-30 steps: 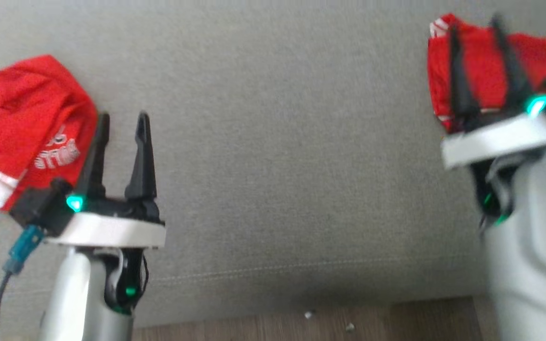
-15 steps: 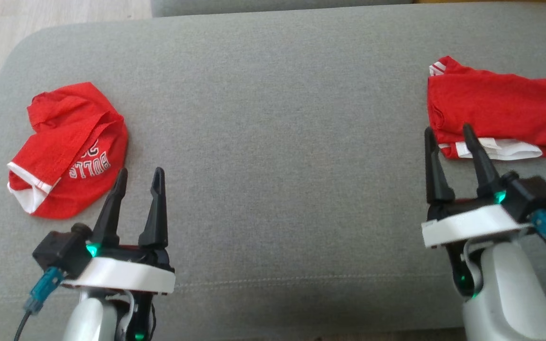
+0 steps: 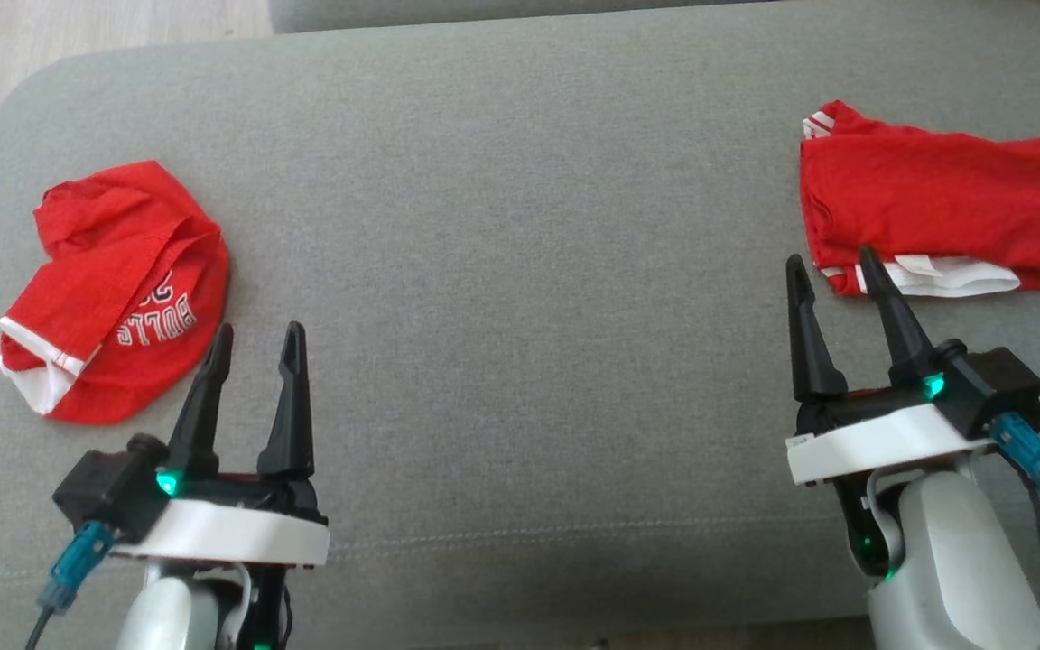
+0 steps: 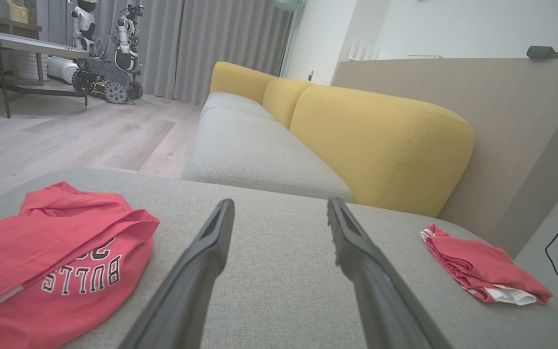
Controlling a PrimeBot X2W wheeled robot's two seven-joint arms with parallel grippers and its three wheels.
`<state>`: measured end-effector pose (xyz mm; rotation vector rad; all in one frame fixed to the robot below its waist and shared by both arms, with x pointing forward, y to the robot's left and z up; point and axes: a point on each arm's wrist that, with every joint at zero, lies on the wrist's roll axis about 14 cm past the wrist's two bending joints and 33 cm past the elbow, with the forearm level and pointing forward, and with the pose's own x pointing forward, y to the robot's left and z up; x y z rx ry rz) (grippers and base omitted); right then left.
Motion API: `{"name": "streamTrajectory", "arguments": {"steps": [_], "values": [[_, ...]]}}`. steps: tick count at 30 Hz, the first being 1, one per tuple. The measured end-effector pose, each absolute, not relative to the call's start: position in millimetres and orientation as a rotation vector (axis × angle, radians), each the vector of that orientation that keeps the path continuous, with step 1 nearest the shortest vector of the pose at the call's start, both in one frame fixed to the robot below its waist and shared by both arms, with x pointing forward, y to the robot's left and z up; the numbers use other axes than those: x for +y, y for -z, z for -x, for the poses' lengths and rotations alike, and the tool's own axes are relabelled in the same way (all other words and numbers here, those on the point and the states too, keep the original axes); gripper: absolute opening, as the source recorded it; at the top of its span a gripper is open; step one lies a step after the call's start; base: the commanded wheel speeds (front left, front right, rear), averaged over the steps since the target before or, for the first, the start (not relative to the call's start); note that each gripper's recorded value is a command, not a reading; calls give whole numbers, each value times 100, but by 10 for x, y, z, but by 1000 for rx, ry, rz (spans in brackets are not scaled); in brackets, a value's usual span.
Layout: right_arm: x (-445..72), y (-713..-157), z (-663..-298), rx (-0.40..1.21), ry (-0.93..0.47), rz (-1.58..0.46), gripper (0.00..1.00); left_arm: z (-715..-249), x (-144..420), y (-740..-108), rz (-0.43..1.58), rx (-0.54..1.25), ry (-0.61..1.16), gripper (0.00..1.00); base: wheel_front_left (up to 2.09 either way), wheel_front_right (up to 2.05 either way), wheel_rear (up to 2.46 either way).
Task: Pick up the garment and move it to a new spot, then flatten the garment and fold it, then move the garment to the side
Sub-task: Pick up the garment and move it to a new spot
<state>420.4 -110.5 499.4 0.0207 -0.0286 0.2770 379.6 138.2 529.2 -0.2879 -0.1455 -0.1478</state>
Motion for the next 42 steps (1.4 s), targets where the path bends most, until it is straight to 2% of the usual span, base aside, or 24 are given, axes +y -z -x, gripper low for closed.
{"name": "streamTrajectory", "arguments": {"steps": [17,27,42], "values": [[-974,-4911,-4265,-8,-311,-28,100,-3800,1483,-5261,283,-139,115,100,0,0,0],[-394,-4865,-4338,10,-469,-28,100,-3608,2006,-5316,272,-170,-54,100,0,0,0],[456,-4921,-4238,4,-700,-45,100,-3034,2628,-5403,236,-213,-272,100,0,0,0]]}}
